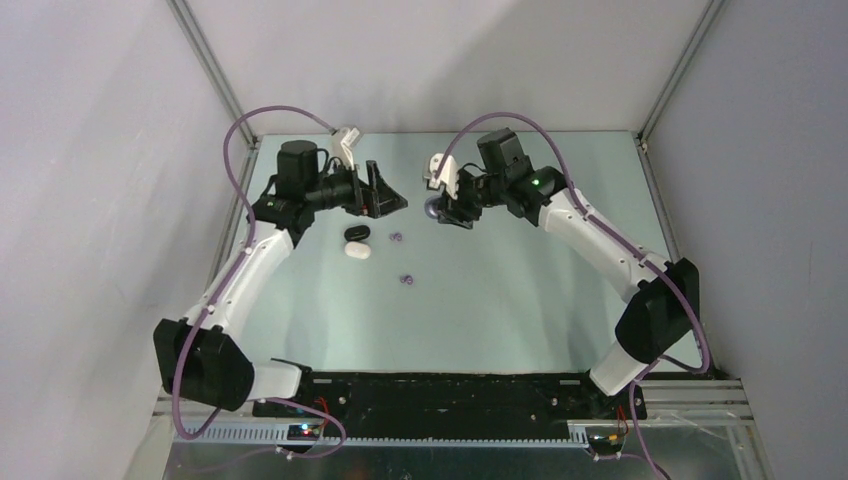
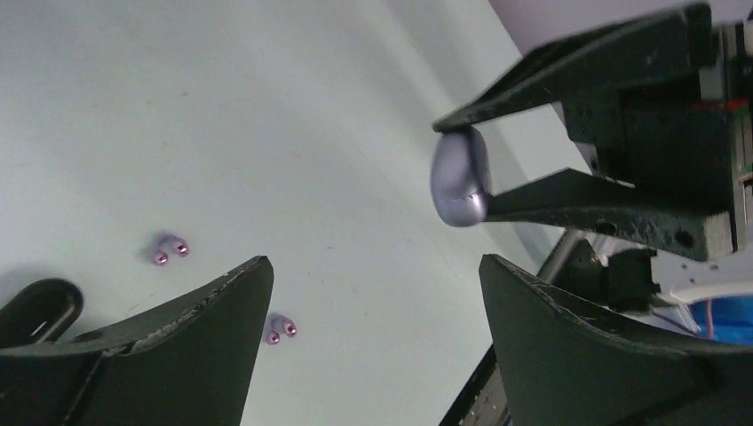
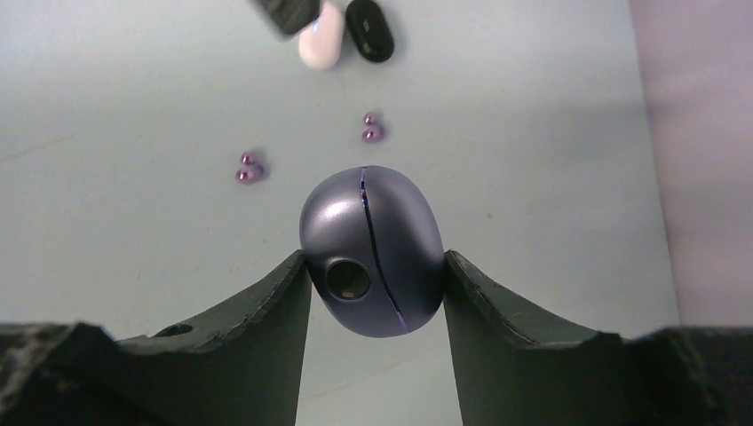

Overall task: Insert the wireless bluetooth earbuds into the charging case
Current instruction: Pass from the right arm to the left

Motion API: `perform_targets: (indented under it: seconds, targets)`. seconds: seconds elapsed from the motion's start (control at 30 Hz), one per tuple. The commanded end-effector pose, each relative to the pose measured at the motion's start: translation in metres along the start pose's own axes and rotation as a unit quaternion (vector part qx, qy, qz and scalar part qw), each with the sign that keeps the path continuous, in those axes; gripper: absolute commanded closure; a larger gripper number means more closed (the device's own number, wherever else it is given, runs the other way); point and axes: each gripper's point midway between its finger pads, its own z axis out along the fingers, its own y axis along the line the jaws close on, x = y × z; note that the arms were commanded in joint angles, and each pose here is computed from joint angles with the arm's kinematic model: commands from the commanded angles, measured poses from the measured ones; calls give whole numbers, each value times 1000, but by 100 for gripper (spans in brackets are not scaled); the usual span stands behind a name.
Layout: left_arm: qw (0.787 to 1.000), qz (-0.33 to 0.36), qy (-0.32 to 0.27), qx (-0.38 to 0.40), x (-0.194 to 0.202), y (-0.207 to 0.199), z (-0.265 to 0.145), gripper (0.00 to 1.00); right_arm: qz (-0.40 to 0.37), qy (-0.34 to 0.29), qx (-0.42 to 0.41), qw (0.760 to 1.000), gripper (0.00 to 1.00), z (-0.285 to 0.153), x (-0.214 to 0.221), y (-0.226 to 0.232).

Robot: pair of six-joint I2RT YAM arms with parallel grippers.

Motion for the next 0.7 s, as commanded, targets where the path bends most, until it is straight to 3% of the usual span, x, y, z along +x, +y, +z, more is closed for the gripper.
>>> perform_targets:
  seconds: [0.0, 0.1, 0.3, 0.63, 0.67]
  targets:
    - [995, 19, -6, 98, -5, -24, 2, 10, -3, -61, 52, 997, 68, 1, -44, -27]
    - [988, 29, 0, 152, -3, -37, 4, 17, -7, -73, 63, 995, 68, 6, -53, -30]
    - [983, 15, 5, 180, -8, -43, 13, 23, -24, -96, 70, 993, 68, 10, -70, -25]
    - [979, 10, 12, 202, -13, -45, 23, 44, -32, -129, 91, 987, 67, 11, -87, -27]
    - [979, 12, 11, 206, -13, -46, 23, 51, -35, -129, 89, 987, 67, 12, -87, -26]
